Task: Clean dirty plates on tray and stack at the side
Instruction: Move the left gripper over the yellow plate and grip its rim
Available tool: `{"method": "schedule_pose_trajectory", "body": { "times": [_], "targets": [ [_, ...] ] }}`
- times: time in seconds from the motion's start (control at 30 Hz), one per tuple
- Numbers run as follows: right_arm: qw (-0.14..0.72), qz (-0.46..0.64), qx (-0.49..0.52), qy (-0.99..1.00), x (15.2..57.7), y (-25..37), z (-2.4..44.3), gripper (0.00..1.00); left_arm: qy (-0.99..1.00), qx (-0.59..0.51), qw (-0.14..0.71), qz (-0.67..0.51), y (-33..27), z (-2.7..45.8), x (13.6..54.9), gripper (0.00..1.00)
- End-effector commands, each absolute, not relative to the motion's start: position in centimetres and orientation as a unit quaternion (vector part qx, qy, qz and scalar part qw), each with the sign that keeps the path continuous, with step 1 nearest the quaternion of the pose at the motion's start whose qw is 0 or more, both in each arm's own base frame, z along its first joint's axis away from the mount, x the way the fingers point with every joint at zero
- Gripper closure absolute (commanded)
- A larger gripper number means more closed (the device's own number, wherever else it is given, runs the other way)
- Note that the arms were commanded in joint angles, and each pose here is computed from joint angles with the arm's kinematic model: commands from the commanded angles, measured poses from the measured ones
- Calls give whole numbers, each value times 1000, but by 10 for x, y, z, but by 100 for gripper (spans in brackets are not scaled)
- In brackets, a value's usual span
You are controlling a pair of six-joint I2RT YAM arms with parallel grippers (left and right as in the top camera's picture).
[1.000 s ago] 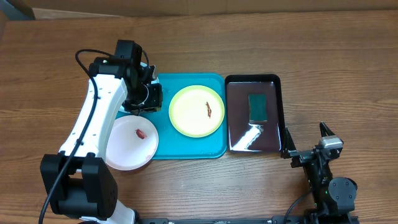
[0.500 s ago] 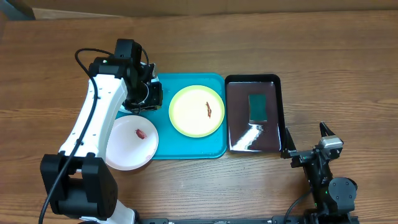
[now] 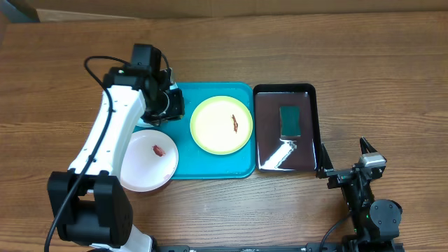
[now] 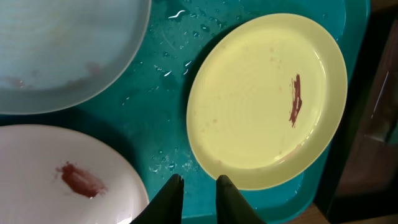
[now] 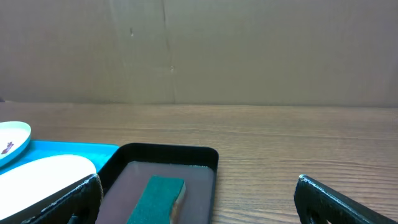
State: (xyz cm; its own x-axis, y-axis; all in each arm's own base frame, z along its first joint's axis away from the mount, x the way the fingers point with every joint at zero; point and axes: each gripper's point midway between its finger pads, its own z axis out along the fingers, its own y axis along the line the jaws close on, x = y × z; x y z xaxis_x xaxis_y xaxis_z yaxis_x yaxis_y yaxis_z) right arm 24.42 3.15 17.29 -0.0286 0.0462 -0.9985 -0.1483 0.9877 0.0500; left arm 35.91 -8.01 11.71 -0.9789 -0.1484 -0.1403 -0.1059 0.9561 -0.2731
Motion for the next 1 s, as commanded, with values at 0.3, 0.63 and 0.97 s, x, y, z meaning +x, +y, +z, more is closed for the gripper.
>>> {"method": "schedule_pose_trajectory", "body": {
  "times": [0.3,0.63,0.97],
  "targets": [
    [696,68,-29,715,245,29,170,0,992,-39,91,-82,-102,64,350,72],
    [696,68,-29,715,245,29,170,0,993,-40,100,-54,-94,55,353,66],
    [696,68,-29,714,245,29,170,0,996,-38,61,-45,-96,24,348,76]
  ]
}}
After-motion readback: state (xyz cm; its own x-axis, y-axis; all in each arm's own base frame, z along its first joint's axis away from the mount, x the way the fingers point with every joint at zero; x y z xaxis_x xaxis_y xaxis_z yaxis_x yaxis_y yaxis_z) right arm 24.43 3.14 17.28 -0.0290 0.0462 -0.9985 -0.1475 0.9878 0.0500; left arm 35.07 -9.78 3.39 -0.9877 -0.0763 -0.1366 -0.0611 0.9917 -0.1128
